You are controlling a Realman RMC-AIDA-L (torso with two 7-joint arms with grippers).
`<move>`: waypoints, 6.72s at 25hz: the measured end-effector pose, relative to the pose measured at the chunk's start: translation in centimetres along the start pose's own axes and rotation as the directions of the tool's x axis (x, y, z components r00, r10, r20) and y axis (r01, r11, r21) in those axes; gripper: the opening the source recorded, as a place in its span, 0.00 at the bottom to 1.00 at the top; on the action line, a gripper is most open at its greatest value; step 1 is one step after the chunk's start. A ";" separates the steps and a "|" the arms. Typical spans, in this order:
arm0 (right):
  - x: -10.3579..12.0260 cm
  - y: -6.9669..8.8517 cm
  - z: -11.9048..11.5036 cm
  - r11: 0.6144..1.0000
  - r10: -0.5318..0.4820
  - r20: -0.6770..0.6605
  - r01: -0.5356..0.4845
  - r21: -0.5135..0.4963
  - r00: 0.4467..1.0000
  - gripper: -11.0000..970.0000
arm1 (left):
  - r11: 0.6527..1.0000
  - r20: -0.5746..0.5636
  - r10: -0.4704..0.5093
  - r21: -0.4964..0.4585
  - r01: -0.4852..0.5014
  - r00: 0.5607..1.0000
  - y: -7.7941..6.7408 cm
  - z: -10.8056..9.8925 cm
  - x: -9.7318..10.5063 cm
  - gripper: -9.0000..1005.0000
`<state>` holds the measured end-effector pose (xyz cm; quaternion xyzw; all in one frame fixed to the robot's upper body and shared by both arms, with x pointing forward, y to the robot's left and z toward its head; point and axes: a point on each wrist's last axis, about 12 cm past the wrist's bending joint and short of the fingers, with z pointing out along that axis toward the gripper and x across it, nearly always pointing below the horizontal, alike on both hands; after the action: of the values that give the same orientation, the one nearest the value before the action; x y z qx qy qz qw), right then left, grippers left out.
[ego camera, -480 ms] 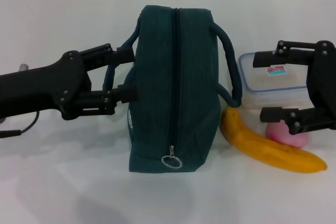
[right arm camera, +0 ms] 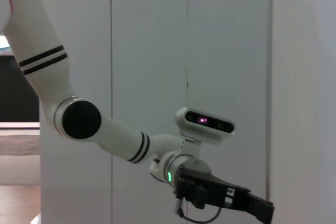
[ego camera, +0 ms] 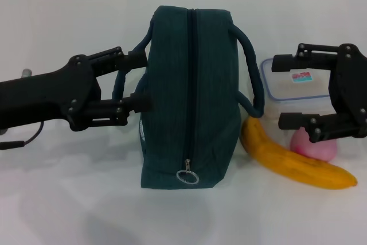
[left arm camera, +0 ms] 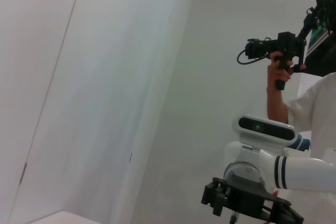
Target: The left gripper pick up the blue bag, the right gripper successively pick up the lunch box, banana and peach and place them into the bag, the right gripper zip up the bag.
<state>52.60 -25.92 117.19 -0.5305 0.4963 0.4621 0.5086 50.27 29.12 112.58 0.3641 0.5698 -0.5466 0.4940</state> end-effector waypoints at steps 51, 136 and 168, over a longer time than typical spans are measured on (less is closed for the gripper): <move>5.2 3.4 -5.1 0.956 0.161 0.039 -0.165 0.240 0.986 0.82 | 0.745 -0.396 -0.648 -0.505 0.436 0.650 7.3 6.6 -9.6 0.66; 15.1 1.9 -4.8 0.062 0.464 0.820 -0.936 0.346 0.334 0.11 | 0.761 -0.441 -0.626 -0.526 0.381 0.643 7.4 6.5 -7.2 0.06; 10.1 0.9 -4.0 0.213 0.464 0.875 -0.943 -0.257 -0.134 0.14 | 0.775 -0.441 -0.605 -0.519 0.362 0.663 7.6 7.0 -7.1 0.06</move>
<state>52.45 -30.44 107.27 0.3120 0.4765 0.7095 0.4150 60.39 24.14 118.03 0.2401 0.8661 -0.3961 0.1878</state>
